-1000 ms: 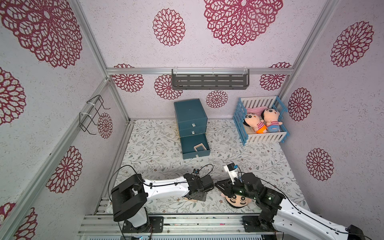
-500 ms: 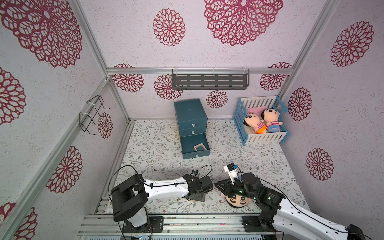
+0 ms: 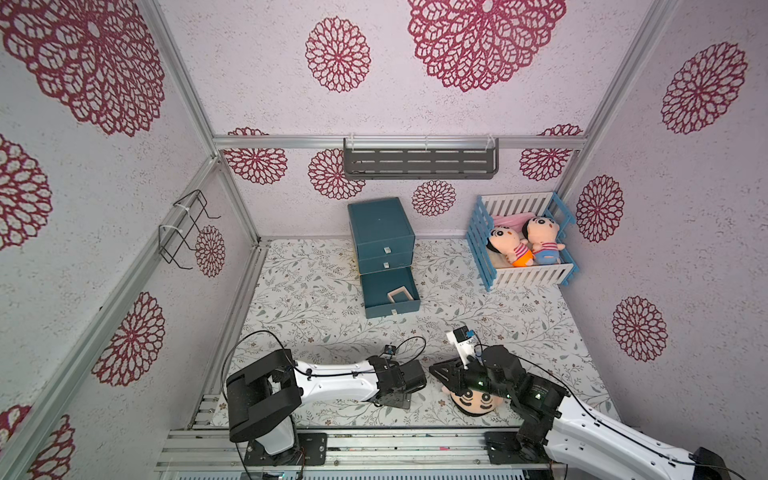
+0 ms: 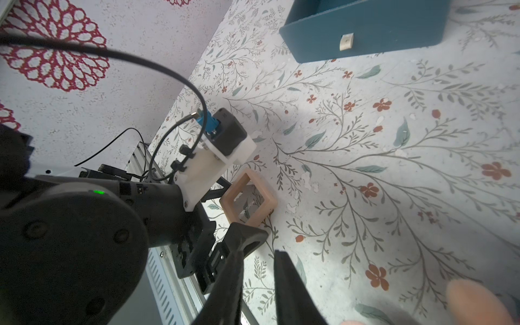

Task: Place the brooch boxes into the drawer by color
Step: Pick up the brooch box from the center of the board.

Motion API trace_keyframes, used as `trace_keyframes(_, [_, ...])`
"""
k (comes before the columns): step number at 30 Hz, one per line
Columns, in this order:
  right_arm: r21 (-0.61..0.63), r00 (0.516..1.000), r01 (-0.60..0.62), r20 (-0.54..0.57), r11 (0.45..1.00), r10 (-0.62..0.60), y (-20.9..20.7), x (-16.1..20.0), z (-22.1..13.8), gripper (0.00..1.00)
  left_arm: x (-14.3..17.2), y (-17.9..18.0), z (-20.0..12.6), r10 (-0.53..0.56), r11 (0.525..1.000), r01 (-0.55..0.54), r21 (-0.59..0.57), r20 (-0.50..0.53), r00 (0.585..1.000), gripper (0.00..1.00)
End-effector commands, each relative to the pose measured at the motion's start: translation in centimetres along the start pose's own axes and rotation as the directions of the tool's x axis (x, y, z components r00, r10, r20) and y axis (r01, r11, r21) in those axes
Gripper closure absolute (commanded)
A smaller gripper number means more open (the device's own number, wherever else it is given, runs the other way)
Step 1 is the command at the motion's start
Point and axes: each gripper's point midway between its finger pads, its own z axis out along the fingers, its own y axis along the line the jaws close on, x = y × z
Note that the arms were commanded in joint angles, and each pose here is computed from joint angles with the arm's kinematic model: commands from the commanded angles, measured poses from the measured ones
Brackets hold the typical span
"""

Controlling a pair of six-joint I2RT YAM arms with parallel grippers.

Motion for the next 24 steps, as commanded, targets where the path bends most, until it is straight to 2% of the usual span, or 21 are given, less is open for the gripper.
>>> trace_keyframes(1, [-0.01,1.0,-0.001,0.021,1.0,0.001,0.3,-0.5,0.0,0.75,-0.3,-0.7,0.3,0.002,1.0,-0.002,-0.004,0.018,1.0,0.07])
trace_keyframes(9, [-0.009,1.0,-0.001,0.023,1.0,0.001,0.4,-0.6,0.0,0.76,-0.5,0.2,-0.1,-0.003,0.999,0.004,-0.04,0.041,0.999,0.29])
trace_keyframes(14, [-0.007,1.0,-0.004,0.025,1.0,0.004,0.4,-0.8,0.1,0.76,-1.3,0.8,-1.1,-0.012,0.998,0.015,-0.066,0.049,0.999,0.33])
trace_keyframes(17, [0.002,0.999,-0.008,0.035,1.0,0.008,0.2,-1.0,0.1,0.77,-2.5,1.4,-1.9,-0.067,0.995,0.07,-0.065,0.044,0.997,0.33])
trace_keyframes(21, [0.031,0.997,-0.024,0.076,0.999,0.022,-0.5,-2.4,-0.1,0.78,-5.5,2.4,-3.6,-0.168,0.985,0.17,-0.023,0.068,0.983,0.36])
trace_keyframes(24, [0.055,0.992,-0.046,0.121,0.997,0.039,-1.4,-4.0,-0.5,0.78,-8.3,3.9,-5.0,-0.242,0.969,0.245,-0.016,0.088,0.966,0.34])
